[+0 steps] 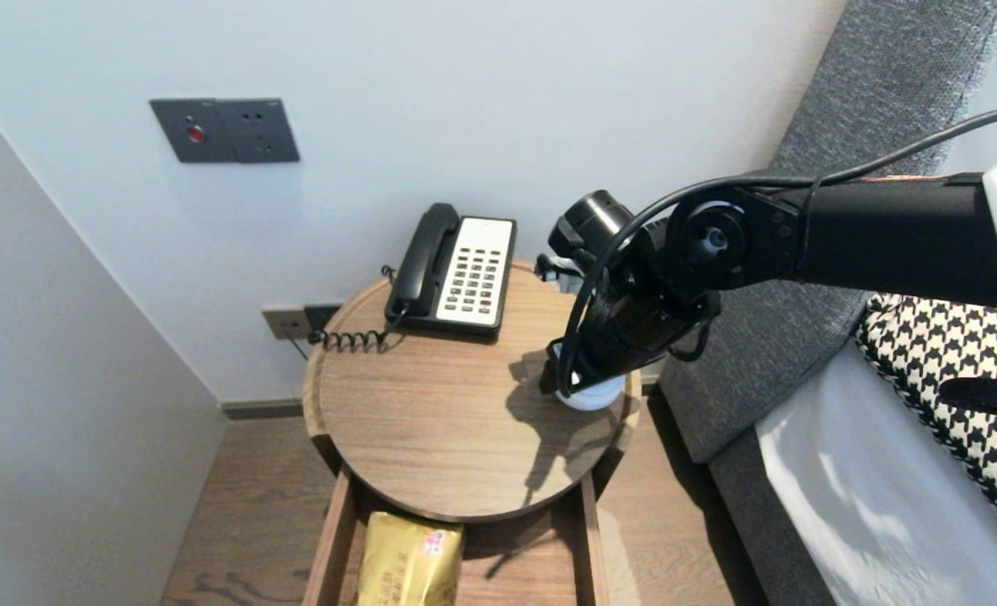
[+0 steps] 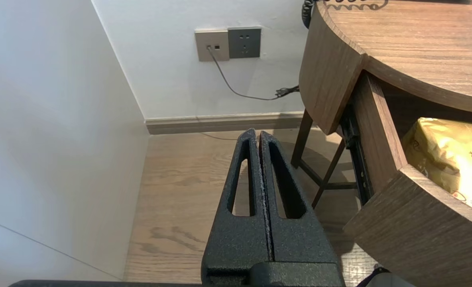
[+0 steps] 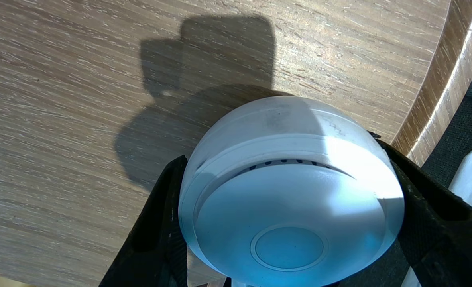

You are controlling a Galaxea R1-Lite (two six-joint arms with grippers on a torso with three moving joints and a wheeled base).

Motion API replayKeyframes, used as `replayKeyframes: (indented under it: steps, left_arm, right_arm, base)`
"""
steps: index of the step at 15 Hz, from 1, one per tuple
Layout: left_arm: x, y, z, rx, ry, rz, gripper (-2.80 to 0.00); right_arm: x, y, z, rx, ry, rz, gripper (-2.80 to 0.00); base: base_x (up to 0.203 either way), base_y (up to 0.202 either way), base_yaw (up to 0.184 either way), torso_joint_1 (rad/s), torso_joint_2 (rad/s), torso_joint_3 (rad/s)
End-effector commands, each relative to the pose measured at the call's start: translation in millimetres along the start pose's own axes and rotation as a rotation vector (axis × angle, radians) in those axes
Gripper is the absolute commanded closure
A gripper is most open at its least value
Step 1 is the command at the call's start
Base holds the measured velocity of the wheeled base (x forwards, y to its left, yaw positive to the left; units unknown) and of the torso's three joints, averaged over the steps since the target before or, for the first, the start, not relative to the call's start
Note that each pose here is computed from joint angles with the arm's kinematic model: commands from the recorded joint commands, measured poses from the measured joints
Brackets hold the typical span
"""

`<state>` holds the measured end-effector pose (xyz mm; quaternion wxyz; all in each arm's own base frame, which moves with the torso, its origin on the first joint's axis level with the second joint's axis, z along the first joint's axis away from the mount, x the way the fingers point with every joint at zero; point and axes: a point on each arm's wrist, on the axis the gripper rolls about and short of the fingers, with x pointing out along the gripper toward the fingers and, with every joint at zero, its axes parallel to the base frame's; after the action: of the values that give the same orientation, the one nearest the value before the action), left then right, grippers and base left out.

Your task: Take the remote control out of the drawer one by one and place them on the table

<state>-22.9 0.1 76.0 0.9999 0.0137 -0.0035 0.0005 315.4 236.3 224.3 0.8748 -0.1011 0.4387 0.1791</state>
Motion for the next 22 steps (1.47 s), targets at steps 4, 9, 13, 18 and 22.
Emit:
replayKeyframes:
  steps: [4,9,13,18,22]
  left_arm:
    - [0.1,0.0,0.1,0.000,0.001,0.001,0.00]
    - [0.1,0.0,0.1,0.000,0.001,0.001,0.00]
    - [0.1,0.0,0.1,0.000,0.001,0.001,0.00]
    - [0.1,0.0,0.1,0.000,0.001,0.001,0.00]
    - [0.1,0.0,0.1,0.000,0.001,0.001,0.00]
  right_arm:
    - [6.0,1.2,0.6,0.006,-0.002,0.002,-2.72]
    - [-1.0,0.4,2.3,0.010,-0.025,0.005,-2.80]
    - [-24.0,-3.5,4.8,0.025,-0.075,0.012,-2.80]
    - [-88.3,-12.8,3.6,0.087,-0.202,0.041,0.00]
    - [-131.9,-10.8,-15.5,0.101,-0.189,0.085,0.00]
  base:
    - [0.000,0.000,0.000,0.000,0.00,0.000]
    - [0.000,0.000,0.000,0.000,0.00,0.000]
    - [0.000,0.000,0.000,0.000,0.00,0.000]
    - [0.000,0.000,0.000,0.000,0.00,0.000]
    - [0.000,0.000,0.000,0.000,0.00,0.000]
